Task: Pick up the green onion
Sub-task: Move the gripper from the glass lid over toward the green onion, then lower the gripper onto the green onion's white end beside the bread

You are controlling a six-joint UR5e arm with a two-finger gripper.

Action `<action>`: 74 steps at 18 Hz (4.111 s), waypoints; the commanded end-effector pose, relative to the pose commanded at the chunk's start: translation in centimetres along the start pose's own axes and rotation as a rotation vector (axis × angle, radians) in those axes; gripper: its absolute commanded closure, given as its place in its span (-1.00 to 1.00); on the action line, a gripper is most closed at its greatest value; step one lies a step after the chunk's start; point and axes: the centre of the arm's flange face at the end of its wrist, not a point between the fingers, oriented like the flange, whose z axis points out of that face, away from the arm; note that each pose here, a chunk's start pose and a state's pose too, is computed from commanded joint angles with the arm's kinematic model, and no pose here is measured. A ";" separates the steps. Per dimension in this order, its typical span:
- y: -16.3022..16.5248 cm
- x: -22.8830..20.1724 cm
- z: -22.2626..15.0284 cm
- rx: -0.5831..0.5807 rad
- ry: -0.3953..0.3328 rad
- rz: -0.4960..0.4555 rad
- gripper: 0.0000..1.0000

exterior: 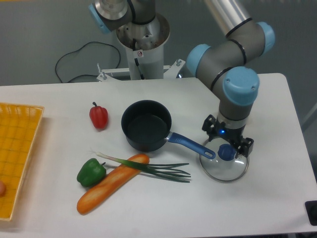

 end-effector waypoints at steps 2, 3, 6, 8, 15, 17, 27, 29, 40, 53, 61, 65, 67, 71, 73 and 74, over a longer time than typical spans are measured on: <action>-0.6 0.4 -0.2 0.006 -0.002 -0.017 -1.00; -1.1 0.6 -0.2 0.006 -0.002 -0.037 -1.00; -1.8 1.1 -0.3 0.011 -0.004 -0.139 -1.00; -3.1 2.0 -0.4 0.013 -0.002 -0.179 -1.00; -7.3 6.1 -0.9 0.002 -0.017 -0.197 -1.00; -8.5 7.2 -1.1 0.003 -0.022 -0.170 -1.00; -15.7 13.7 -2.1 0.063 -0.061 0.000 -1.00; -16.4 14.6 -1.9 0.063 -0.058 0.055 -1.00; -18.5 17.8 -0.1 0.051 -0.027 0.303 -1.00; -19.5 18.9 0.6 0.051 -0.036 0.391 -1.00; -17.7 21.6 2.4 0.014 0.016 0.468 -1.00; -17.0 22.4 2.4 0.009 0.024 0.507 -1.00; -17.2 23.3 3.0 0.002 0.034 0.518 -1.00; -17.3 24.7 4.3 -0.010 0.059 0.530 -1.00; -17.4 25.5 4.9 -0.017 0.069 0.541 -1.00; -17.2 25.6 5.1 -0.020 0.074 0.541 -1.00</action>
